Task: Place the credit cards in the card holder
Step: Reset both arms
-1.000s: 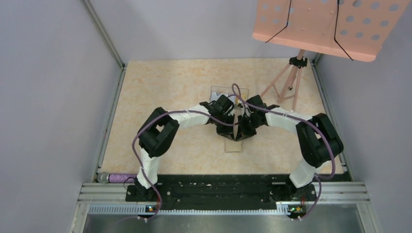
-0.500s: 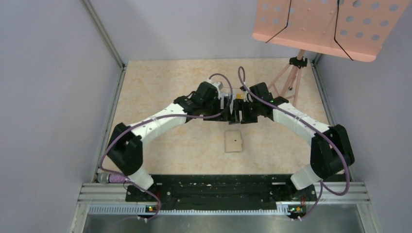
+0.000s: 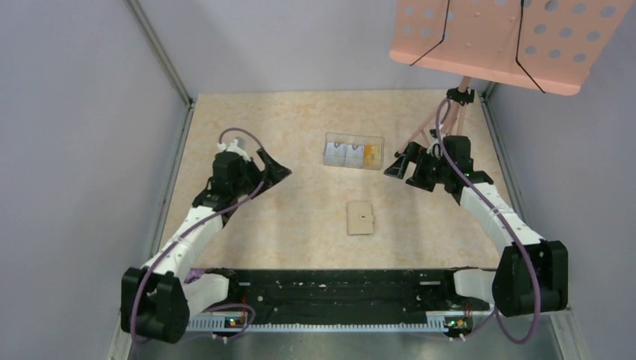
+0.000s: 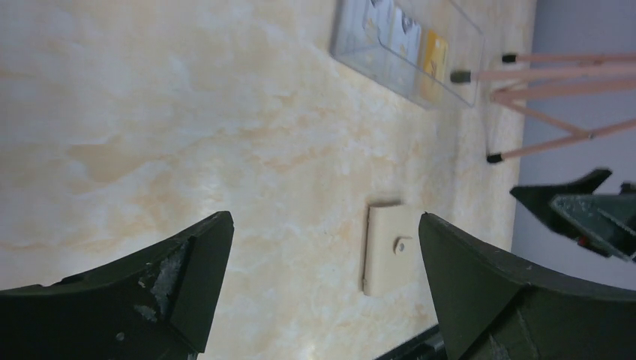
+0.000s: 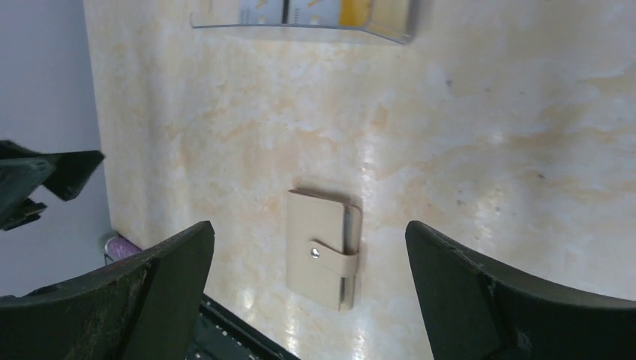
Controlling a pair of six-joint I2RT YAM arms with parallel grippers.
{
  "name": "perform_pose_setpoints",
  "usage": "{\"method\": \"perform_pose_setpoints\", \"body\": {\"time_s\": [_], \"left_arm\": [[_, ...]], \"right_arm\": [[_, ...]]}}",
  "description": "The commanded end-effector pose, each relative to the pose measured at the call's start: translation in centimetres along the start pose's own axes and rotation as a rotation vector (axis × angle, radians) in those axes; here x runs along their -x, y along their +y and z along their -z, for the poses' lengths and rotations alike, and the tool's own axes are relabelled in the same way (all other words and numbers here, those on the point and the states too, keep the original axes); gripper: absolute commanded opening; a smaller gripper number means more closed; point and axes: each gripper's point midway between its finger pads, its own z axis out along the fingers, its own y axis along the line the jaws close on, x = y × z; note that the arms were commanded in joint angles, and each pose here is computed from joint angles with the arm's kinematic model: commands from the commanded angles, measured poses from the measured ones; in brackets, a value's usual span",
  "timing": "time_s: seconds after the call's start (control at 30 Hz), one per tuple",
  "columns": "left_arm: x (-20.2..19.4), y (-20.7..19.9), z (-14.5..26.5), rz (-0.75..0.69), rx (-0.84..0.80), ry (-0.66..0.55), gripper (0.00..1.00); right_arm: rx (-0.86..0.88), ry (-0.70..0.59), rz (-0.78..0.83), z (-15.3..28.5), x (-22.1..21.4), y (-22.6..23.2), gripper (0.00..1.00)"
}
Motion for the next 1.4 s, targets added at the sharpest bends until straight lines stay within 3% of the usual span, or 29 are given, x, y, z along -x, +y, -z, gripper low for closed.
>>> {"method": "perform_pose_setpoints", "body": {"time_s": [0.0, 0.2, 0.33, 0.53, 0.67, 0.8, 1.03, 1.17, 1.3, 1.37], "left_arm": [[5.5, 1.5, 3.7, -0.032, 0.000, -0.275, 0.99], [8.9, 7.1, 7.8, -0.226, 0.269, -0.551, 0.99], [9.8, 9.9, 9.0, -0.350, 0.387, -0.667, 0.99], [9.4, 13.6, 7.5, -0.451, 0.485, -0.663, 0.99], [8.8, 15.5, 5.5, -0.535, 0.507, -0.599, 0.99], [10.0, 16.0, 4.9, -0.624, 0.518, -0.656, 0.99], [13.1, 16.4, 3.1, -0.623, 0.543, -0.668, 0.99], [13.9, 17.2, 2.2, -0.553, 0.488, -0.649, 0.98], [13.5, 17.6, 3.1, -0.569, 0.451, -0.808, 0.99], [12.9, 18.1, 2.2, -0.558, 0.466, -0.710, 0.99]], "right_arm": [[-0.062, -0.224, 0.037, 2.5, 3.4, -1.3, 0.99], [-0.302, -0.488, 0.178, 5.3, 5.9, -5.7, 0.99], [-0.342, -0.635, 0.328, 6.0, 7.0, -7.0, 0.98], [-0.473, -0.813, 0.418, 6.6, 6.1, -11.4, 0.99], [-0.461, -0.764, 0.419, 4.3, 4.8, -13.0, 0.99], [-0.451, -0.737, 0.453, 2.8, 5.6, -13.1, 0.99], [-0.423, -0.675, 0.453, 1.1, 7.1, -13.8, 0.99], [-0.445, -0.738, 0.389, 2.9, 7.5, -14.9, 0.99], [-0.546, -0.881, 0.359, 6.4, 8.5, -17.1, 0.99], [-0.514, -0.898, 0.324, 6.2, 8.9, -17.8, 0.99]]}}
